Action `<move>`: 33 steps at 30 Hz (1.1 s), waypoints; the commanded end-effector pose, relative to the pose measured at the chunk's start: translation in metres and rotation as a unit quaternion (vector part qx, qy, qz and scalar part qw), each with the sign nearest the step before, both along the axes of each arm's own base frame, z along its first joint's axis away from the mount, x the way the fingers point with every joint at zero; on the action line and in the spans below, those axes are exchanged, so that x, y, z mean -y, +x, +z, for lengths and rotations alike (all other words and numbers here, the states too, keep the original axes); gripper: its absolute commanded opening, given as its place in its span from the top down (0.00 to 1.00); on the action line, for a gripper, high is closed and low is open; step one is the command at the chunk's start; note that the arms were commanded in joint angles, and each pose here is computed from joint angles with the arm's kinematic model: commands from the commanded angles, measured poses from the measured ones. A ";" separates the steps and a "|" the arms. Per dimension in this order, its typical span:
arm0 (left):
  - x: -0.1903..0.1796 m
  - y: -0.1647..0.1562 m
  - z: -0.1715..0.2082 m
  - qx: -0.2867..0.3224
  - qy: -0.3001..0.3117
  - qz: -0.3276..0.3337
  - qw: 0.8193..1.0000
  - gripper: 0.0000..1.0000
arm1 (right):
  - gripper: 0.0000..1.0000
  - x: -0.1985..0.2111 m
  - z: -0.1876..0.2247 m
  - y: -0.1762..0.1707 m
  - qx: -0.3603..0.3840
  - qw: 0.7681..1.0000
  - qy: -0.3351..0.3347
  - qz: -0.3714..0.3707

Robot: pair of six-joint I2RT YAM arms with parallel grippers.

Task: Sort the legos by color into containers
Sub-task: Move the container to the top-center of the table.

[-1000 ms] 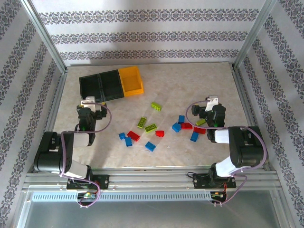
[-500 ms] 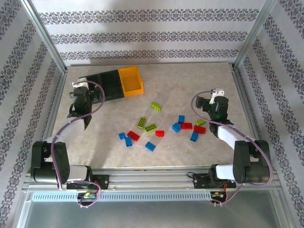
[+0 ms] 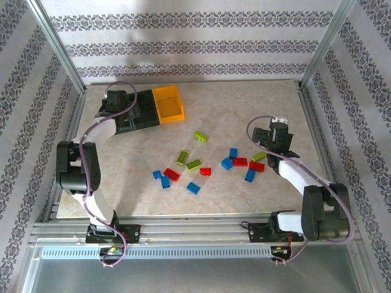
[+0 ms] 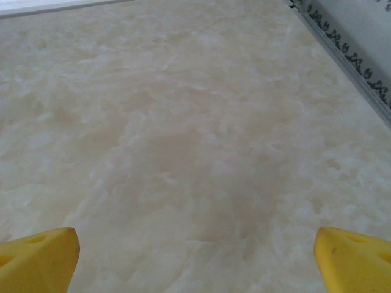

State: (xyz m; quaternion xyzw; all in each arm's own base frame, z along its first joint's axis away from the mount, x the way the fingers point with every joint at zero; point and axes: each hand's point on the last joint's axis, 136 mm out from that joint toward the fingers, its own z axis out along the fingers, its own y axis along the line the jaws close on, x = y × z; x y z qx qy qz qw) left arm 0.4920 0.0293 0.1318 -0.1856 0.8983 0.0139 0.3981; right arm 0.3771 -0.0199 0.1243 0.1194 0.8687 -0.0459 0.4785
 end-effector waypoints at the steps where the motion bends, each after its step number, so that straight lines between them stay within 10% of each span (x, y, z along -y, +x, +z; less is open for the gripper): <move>1: 0.005 -0.001 -0.014 -0.042 -0.013 0.005 0.999 0.00 | 0.02 0.003 0.013 -0.002 -0.006 1.000 0.001 -0.022; 8: 0.002 0.019 -0.037 -0.077 0.000 0.009 0.997 0.01 | 0.02 0.008 0.006 -0.009 -0.044 0.998 0.006 -0.051; 24: 0.069 0.022 -0.071 -0.108 -0.026 -0.058 0.992 0.70 | 0.02 0.007 0.005 -0.017 -0.067 0.995 0.025 -0.074; 33: 0.129 0.009 -0.075 -0.110 -0.060 -0.064 0.990 0.77 | 0.02 0.003 0.008 -0.028 -0.076 0.993 0.033 -0.084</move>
